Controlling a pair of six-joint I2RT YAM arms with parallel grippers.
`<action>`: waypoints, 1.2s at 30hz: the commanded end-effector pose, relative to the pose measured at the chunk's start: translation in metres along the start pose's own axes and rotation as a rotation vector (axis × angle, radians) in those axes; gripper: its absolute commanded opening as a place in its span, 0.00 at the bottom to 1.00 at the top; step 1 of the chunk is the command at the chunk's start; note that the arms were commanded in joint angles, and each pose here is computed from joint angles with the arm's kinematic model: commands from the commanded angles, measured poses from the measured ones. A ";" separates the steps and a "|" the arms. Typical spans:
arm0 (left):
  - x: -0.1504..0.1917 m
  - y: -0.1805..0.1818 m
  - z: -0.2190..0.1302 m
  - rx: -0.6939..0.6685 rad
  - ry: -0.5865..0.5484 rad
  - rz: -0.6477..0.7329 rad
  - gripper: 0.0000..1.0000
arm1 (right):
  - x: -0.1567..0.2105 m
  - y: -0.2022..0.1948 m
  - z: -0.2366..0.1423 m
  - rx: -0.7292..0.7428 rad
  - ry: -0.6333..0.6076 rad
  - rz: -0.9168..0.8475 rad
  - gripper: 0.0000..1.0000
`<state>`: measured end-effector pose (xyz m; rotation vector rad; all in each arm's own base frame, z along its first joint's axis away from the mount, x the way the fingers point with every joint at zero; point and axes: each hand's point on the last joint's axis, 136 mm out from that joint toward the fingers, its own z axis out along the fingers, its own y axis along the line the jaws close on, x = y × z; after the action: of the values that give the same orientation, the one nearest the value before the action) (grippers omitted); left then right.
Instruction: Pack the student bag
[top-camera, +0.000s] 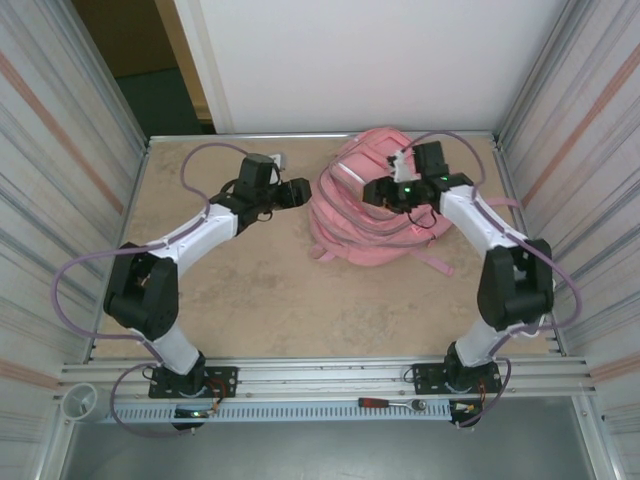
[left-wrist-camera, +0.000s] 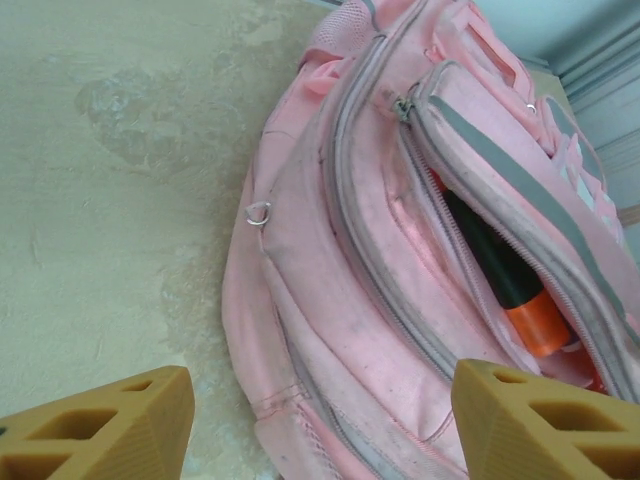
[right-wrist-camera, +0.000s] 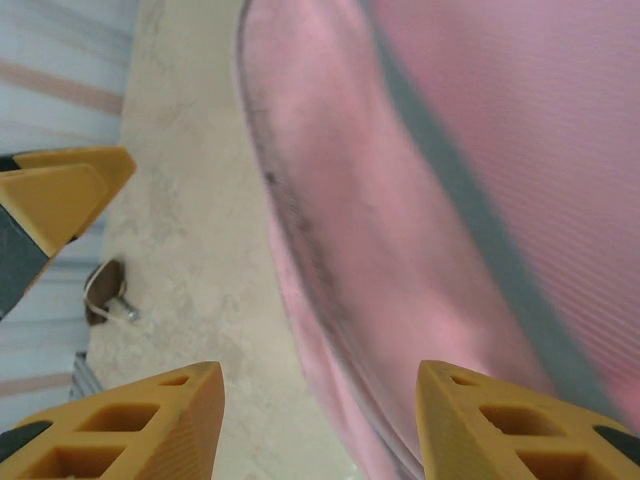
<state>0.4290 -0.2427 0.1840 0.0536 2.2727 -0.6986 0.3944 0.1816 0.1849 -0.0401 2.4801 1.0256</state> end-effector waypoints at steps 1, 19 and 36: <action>-0.021 -0.027 0.008 0.066 0.008 0.102 0.70 | -0.024 -0.027 -0.034 0.075 -0.151 0.046 0.52; 0.026 -0.048 0.108 0.288 0.357 0.021 0.44 | -0.039 -0.098 -0.005 0.154 -0.210 0.262 0.57; 0.144 -0.074 0.046 0.244 0.441 0.115 0.40 | -0.057 -0.039 0.083 0.005 0.000 0.098 0.46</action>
<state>0.3750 -0.3213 0.0864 0.3631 2.5840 -0.9031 0.4994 0.1449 0.1249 0.2716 2.4723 0.8879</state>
